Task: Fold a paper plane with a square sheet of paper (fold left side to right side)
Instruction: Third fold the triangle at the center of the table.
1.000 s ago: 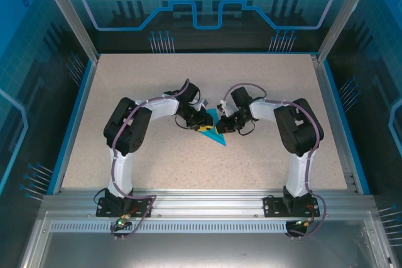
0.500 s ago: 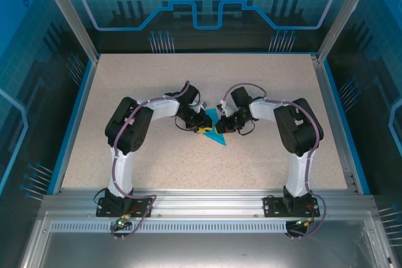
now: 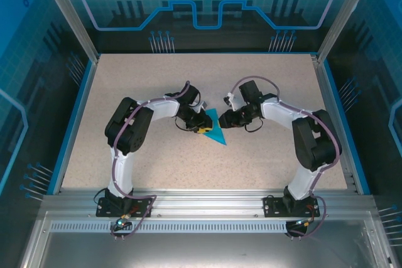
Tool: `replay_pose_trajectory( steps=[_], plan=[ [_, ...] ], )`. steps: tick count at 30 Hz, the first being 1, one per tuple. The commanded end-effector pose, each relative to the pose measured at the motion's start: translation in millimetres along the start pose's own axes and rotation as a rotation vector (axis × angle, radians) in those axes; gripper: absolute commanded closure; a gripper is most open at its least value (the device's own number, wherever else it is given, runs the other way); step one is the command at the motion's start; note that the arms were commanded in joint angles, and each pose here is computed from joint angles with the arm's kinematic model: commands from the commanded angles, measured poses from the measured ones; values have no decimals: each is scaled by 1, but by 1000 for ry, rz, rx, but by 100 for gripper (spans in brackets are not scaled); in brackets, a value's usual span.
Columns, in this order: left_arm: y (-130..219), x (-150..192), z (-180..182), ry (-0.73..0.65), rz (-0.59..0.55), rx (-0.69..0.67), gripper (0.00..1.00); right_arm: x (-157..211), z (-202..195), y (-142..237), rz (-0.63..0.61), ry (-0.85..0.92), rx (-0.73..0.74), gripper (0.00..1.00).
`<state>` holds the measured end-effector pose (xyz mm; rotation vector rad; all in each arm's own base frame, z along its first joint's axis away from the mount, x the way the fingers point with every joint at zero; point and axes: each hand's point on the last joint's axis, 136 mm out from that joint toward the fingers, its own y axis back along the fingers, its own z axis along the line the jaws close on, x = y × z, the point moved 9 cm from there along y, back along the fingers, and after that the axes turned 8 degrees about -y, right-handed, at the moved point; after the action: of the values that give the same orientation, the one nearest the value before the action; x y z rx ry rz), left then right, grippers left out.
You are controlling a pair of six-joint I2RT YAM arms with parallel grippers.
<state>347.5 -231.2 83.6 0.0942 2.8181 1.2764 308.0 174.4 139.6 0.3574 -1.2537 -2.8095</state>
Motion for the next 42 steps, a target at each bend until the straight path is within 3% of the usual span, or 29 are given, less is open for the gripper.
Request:
replay_pose_trajectory(
  steps=[1,7,17,42],
  plan=[
    [-27,25,31,76,88,-149,72,24,7,-11,108,-64,-86,66],
    [-27,25,32,76,88,-153,73,31,16,-34,179,-61,-96,68],
    [-26,24,30,70,86,-154,73,33,0,-53,235,-121,-6,71],
    [-29,24,35,72,91,-178,74,54,-24,-47,269,-218,24,72]
  ],
)
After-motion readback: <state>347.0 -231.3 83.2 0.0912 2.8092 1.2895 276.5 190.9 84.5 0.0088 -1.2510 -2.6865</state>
